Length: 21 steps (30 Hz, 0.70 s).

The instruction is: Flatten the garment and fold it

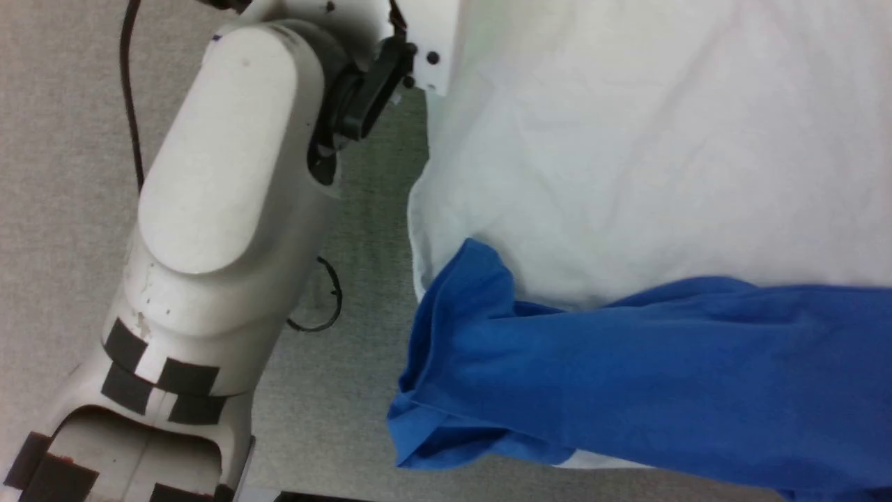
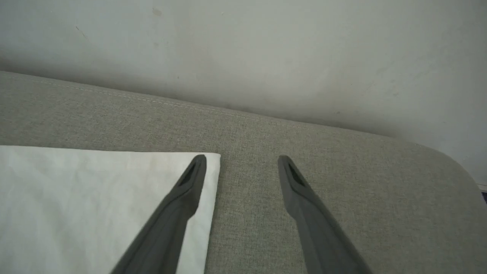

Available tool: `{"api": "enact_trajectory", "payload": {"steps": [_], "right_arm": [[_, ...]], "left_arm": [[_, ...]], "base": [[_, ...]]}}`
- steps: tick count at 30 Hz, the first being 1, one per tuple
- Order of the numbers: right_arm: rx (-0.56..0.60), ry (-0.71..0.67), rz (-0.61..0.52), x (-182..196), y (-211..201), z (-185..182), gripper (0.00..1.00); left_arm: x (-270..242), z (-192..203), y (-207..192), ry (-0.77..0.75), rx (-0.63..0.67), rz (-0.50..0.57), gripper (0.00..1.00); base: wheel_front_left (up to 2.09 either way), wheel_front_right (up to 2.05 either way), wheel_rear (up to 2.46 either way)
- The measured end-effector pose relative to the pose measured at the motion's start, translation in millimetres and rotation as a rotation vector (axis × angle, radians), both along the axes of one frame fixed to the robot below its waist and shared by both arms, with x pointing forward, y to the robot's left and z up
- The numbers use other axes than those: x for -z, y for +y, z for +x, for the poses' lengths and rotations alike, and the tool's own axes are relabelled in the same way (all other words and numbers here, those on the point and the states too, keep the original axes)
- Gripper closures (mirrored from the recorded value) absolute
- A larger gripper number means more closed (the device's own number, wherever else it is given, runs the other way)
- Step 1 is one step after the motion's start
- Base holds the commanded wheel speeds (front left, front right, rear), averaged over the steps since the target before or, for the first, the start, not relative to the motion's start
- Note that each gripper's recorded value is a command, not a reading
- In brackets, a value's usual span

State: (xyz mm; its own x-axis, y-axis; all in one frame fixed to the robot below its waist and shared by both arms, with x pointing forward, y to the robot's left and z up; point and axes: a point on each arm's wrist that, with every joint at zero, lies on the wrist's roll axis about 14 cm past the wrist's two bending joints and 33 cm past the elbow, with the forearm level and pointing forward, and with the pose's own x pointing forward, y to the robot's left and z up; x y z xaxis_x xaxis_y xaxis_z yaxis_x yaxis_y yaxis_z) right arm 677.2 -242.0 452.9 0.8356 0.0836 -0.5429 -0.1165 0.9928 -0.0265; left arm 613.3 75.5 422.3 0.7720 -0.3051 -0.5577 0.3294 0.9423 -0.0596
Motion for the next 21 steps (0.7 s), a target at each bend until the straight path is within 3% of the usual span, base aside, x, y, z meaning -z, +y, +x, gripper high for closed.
{"api": "enact_trajectory", "payload": {"steps": [13,14,15,16,17,21], "right_arm": [[0.019,0.139,0.075,90.6,22.9,15.1,0.0],[0.022,0.139,0.076,93.4,23.2,16.3,0.36],[0.025,0.138,0.079,95.7,23.5,17.3,0.55],[0.027,0.135,0.081,97.0,23.8,18.3,0.85],[0.028,0.132,0.085,98.0,24.4,19.3,1.0],[0.034,0.121,0.095,97.4,23.8,19.8,1.0]], "left_arm": [[32.4,1.2,17.0,0.041,-0.027,0.022,1.0],[33.2,2.3,17.9,0.039,-0.029,0.022,1.0],[34.6,2.6,18.4,0.04,-0.031,0.021,1.0],[35.8,3.0,18.9,0.042,-0.032,0.021,1.0],[36.0,4.3,19.1,0.04,-0.032,0.02,1.0],[36.2,8.1,20.0,0.03,-0.038,0.014,1.0]], "base": [[0.0,0.0,0.0],[0.0,0.0,0.0],[0.0,0.0,0.0],[0.0,0.0,0.0],[0.0,0.0,0.0],[0.0,0.0,0.0]]}}
